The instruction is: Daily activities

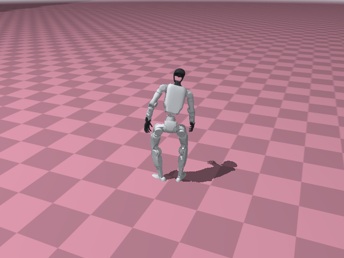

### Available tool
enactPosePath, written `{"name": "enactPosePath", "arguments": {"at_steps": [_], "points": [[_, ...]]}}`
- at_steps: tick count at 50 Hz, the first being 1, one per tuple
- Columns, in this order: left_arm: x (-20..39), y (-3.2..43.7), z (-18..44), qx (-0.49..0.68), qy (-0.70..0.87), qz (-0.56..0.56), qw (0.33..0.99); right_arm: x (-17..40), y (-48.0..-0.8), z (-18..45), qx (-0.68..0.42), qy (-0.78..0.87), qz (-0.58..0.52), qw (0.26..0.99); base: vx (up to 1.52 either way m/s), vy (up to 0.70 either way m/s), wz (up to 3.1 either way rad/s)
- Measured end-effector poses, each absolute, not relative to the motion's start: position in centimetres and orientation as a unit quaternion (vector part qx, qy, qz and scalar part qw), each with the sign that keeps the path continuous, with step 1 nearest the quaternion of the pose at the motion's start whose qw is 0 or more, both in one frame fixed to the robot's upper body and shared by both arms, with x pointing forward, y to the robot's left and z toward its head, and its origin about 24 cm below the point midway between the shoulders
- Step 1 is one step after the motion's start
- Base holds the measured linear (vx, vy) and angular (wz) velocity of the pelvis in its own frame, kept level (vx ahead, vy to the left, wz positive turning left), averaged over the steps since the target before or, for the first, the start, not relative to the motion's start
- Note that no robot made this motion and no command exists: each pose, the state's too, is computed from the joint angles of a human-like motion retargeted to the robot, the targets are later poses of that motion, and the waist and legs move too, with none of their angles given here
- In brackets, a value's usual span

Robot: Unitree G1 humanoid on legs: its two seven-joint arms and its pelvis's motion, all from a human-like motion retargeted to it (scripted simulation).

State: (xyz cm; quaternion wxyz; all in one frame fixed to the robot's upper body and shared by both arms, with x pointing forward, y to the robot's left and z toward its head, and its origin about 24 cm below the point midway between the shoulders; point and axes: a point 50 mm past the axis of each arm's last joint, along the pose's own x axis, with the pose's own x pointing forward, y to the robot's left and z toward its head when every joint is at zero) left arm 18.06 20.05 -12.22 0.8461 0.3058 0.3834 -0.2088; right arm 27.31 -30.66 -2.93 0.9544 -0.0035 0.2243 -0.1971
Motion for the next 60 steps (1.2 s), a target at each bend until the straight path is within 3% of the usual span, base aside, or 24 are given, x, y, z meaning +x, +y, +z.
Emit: {"name": "enactPosePath", "arguments": {"at_steps": [16,28,40,60], "points": [[13.9,19.6,-13.9,0.266,0.432,-0.228,0.831,28.4,-29.3,-2.3,-0.047,0.218,-0.149,0.963,0.05,0.06,-0.19],[14.6,18.7,-13.7,0.294,0.404,-0.241,0.832,28.2,-31.3,-2.3,-0.08,0.254,-0.194,0.944,0.02,0.04,0.0],[16.0,18.6,-12.9,0.316,0.375,-0.24,0.837,27.4,-34.3,-1.4,-0.025,0.245,-0.29,0.925,-0.02,-0.04,0.0],[14.6,19.0,-13.6,0.313,0.414,-0.277,0.809,23.8,-37.0,-2.7,0.025,0.276,-0.325,0.904,0.01,-0.07,-0.09]]}}
